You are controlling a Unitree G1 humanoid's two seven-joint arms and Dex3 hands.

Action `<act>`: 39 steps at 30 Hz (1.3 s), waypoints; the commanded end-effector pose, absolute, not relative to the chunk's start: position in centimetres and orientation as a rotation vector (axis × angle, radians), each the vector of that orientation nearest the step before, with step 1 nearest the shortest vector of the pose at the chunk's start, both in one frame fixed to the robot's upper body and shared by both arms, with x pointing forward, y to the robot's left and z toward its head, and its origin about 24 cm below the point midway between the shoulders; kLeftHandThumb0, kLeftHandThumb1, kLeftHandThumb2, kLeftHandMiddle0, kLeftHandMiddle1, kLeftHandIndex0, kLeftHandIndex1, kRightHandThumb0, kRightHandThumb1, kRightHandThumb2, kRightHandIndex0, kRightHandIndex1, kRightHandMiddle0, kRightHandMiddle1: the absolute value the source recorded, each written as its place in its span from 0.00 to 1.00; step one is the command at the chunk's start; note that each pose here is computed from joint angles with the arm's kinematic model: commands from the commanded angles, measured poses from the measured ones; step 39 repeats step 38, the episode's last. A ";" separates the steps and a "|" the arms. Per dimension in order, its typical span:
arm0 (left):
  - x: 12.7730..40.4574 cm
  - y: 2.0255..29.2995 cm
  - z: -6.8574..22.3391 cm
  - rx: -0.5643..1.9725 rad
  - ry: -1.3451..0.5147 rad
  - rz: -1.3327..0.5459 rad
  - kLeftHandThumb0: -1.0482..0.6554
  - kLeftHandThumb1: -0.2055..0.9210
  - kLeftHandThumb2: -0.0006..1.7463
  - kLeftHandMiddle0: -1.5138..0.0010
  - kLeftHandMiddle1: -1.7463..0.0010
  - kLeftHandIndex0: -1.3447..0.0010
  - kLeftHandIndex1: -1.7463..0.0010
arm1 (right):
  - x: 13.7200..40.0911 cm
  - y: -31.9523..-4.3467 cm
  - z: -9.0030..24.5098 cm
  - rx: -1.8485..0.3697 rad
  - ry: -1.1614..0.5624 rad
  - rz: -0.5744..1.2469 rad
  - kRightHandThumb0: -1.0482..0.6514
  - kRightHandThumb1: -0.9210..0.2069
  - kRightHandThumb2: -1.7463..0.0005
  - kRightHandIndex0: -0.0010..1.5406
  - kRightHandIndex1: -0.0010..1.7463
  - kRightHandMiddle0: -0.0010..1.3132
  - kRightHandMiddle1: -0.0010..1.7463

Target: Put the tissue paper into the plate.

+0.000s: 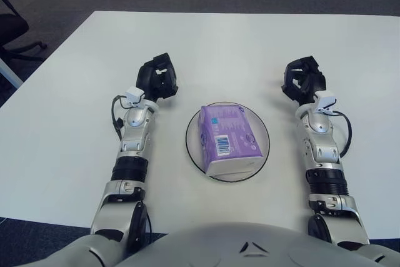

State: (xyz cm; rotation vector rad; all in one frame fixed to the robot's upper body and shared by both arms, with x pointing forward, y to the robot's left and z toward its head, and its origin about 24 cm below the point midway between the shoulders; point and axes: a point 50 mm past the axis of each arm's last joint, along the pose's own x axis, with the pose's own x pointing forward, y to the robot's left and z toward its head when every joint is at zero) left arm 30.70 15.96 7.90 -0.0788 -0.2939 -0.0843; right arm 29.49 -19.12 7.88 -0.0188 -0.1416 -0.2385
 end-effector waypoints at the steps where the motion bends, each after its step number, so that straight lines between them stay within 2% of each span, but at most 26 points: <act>1: 27.6 16.4 1.8 -0.121 -0.068 -0.034 0.39 0.70 0.65 0.09 0.00 0.18 0.00 | 26.0 -19.2 1.1 0.017 0.122 -0.271 0.38 0.26 0.47 0.41 0.93 0.29 1.00; 39: 27.5 16.5 1.3 -0.131 -0.049 -0.035 0.38 0.73 0.63 0.08 0.00 0.18 0.00 | 26.2 -19.7 0.5 0.003 0.147 -0.264 0.38 0.28 0.46 0.42 0.96 0.30 1.00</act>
